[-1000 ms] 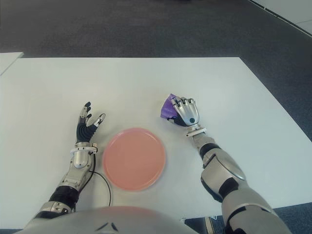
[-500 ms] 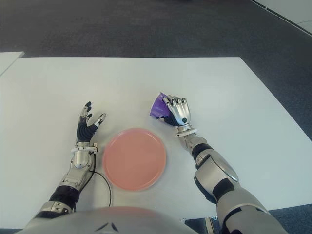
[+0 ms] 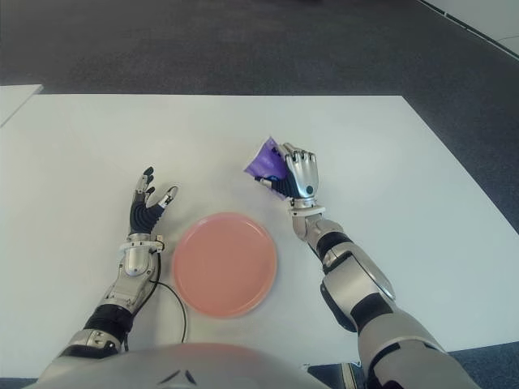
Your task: Put the tissue paper into the plate.
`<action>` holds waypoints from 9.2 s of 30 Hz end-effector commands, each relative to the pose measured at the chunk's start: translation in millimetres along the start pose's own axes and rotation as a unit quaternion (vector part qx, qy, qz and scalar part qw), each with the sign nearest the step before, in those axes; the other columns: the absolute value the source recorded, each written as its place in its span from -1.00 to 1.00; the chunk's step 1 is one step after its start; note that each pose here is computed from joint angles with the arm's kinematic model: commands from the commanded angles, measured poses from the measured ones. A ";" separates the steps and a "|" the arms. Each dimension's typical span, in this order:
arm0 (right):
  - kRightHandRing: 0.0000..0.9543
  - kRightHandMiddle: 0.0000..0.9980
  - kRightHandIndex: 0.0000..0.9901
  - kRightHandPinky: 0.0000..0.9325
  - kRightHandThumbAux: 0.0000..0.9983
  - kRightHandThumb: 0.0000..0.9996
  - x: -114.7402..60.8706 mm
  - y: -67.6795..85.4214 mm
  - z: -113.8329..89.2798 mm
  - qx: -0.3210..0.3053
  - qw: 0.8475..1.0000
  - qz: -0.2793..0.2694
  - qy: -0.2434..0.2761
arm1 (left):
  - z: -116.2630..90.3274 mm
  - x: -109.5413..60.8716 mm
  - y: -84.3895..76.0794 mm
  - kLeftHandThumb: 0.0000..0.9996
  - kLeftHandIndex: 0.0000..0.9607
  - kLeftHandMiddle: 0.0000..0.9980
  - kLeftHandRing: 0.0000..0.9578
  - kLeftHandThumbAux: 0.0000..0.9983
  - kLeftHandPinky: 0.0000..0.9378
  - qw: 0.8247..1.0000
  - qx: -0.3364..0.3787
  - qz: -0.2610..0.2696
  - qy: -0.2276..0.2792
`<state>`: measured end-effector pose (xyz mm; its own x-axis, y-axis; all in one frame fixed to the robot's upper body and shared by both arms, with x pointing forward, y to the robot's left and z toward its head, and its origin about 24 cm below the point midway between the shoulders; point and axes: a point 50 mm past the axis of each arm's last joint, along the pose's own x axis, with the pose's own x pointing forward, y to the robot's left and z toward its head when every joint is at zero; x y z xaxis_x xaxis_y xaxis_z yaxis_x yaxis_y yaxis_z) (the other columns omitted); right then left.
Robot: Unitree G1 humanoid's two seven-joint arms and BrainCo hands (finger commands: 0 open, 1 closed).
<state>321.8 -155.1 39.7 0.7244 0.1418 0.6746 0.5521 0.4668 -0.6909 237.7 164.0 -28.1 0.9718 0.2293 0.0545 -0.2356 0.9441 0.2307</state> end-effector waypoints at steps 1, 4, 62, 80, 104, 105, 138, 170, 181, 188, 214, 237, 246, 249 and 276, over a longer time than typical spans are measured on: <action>0.81 0.07 -0.19 0.82 0.36 0.71 13.2 -2.2 3.8 0.021 0.999 -0.040 0.028 | -32.3 -26.4 -1.7 -0.93 -1.00 -1.00 -1.00 0.04 -1.00 0.996 0.021 -0.010 0.083; 0.83 0.08 -0.19 0.83 0.35 0.71 15.7 -3.6 4.1 0.028 0.997 -0.060 0.044 | -32.6 -25.8 -2.3 -0.93 -1.00 -1.00 -1.00 0.05 -1.00 0.996 0.021 -0.010 0.085; 0.73 0.07 -0.19 0.71 0.36 0.71 6.4 -74.1 86.1 0.244 0.923 0.165 -0.247 | -33.3 -22.8 -6.6 -0.95 -1.00 -1.00 -1.00 -0.04 -1.00 0.997 0.034 -0.011 0.075; 0.72 0.06 -0.21 0.71 0.36 0.70 -14.0 -72.7 71.6 0.162 0.897 0.320 -0.258 | -33.3 -22.9 -6.5 -0.95 -1.00 -1.00 -1.00 -0.02 -1.00 0.997 0.031 -0.010 0.075; 0.74 0.08 -0.20 0.78 0.36 0.71 -40.9 -53.2 65.4 0.097 0.887 0.370 -0.259 | -34.6 -21.9 -3.1 -0.92 -1.00 -1.00 -1.00 0.00 -1.00 0.997 0.025 -0.012 0.077; 0.74 0.08 -0.20 0.78 0.36 0.71 -41.0 -51.7 65.2 0.096 0.888 0.367 -0.260 | -34.6 -21.9 -3.0 -0.92 -1.00 -1.00 -1.00 -0.01 -1.00 0.997 0.026 -0.011 0.077; 0.80 0.12 -0.17 0.83 0.34 0.72 -74.9 -20.4 79.7 0.111 0.885 0.360 -0.273 | -33.8 -21.7 -6.2 -0.92 -1.00 -1.00 -1.00 -0.02 -1.00 0.997 0.031 -0.016 0.075; 0.64 0.06 -0.18 0.66 0.35 0.71 -71.6 -33.5 92.2 0.171 0.893 0.334 -0.250 | -33.3 -21.9 -6.2 -0.92 -1.00 -1.00 -1.00 -0.04 -1.00 0.997 0.034 -0.017 0.069; 0.30 0.26 -0.15 0.29 0.42 0.40 -28.8 -57.4 97.5 0.228 0.878 0.341 -0.246 | -35.3 -20.3 -4.8 -0.94 -1.00 -1.00 -1.00 -0.03 -1.00 0.997 0.027 -0.015 0.078; 0.22 0.24 -0.15 0.18 0.44 0.36 -15.0 -67.7 96.4 0.253 0.887 0.314 -0.225 | -36.2 -19.6 -4.3 -0.92 -1.00 -1.00 -1.00 0.01 -1.00 0.996 0.028 -0.013 0.079; 0.27 0.24 -0.14 0.29 0.44 0.39 76.2 -109.5 54.7 0.484 0.873 0.058 -0.030 | -40.4 -11.8 1.6 -0.93 -1.00 -1.00 -1.00 0.01 -1.00 0.996 0.035 -0.014 0.087; 0.02 0.04 -0.13 -0.03 0.43 0.36 73.4 -79.6 18.6 0.594 0.776 -0.111 0.179 | -41.5 -11.3 3.1 -0.91 -1.00 -1.00 -1.00 0.01 -1.00 0.995 0.031 -0.016 0.093; -0.28 -0.18 -0.15 -0.43 0.44 0.36 26.7 -36.5 -12.8 0.570 0.768 -0.075 0.283 | -40.9 -13.3 4.2 -0.91 -1.00 -1.00 -1.00 0.00 -1.00 0.995 0.030 -0.016 0.090; -0.41 -0.29 -0.16 -0.55 0.45 0.35 5.7 -23.6 -25.7 0.556 0.766 -0.047 0.320 | -40.2 -13.8 5.4 -0.92 -1.00 -1.00 -1.00 0.01 -1.00 0.996 0.026 -0.015 0.087; -1.00 -1.00 -1.00 -1.00 0.14 -1.00 -84.1 7.4 -33.2 0.417 0.808 0.227 0.350 | -39.9 -17.7 11.1 -0.89 -1.00 -1.00 -1.00 0.09 -1.00 0.996 0.017 -0.019 0.087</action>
<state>290.3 -188.4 -10.9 0.9990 0.0443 -0.0017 -0.0440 0.9868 -0.1560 253.5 172.3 -28.6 0.9758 0.2103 0.0606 -0.2186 0.9496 0.2245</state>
